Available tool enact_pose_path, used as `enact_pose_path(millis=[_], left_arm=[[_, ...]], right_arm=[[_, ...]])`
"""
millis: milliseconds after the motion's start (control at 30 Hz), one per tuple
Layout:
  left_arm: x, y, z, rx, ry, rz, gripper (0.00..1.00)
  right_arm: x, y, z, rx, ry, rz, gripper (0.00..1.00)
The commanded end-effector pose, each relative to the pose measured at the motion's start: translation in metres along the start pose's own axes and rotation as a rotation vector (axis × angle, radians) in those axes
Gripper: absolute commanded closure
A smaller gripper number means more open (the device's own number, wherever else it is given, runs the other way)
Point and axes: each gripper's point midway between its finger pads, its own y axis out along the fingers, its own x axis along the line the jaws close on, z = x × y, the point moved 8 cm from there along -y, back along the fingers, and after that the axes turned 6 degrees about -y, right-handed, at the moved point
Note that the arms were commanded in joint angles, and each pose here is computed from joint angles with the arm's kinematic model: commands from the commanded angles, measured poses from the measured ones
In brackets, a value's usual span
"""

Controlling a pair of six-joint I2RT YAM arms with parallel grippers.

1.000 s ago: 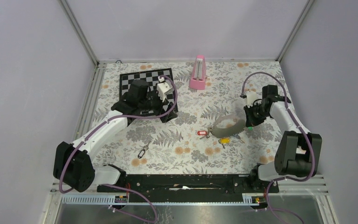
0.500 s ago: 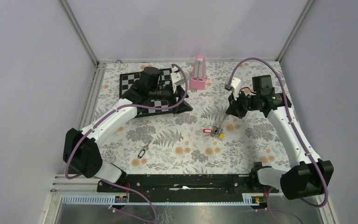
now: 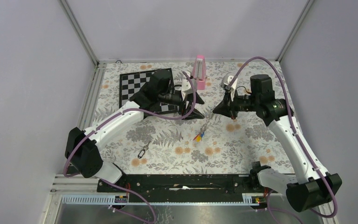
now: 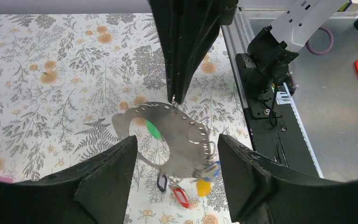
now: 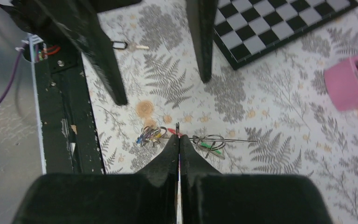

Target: Put the keys on the keyring

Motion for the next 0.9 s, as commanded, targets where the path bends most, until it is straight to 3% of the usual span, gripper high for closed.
enact_pose_path(millis=[0,867], left_arm=[[-0.003,0.003,-0.014,-0.048,0.111,0.041,0.33],[-0.013,0.016,-0.002,-0.03,0.126,0.125,0.82]], right_arm=[[0.012,0.0,-0.027,-0.156,-0.071,-0.093,1.0],[0.022,0.011,-0.018,-0.248,-0.028,-0.225,1.0]])
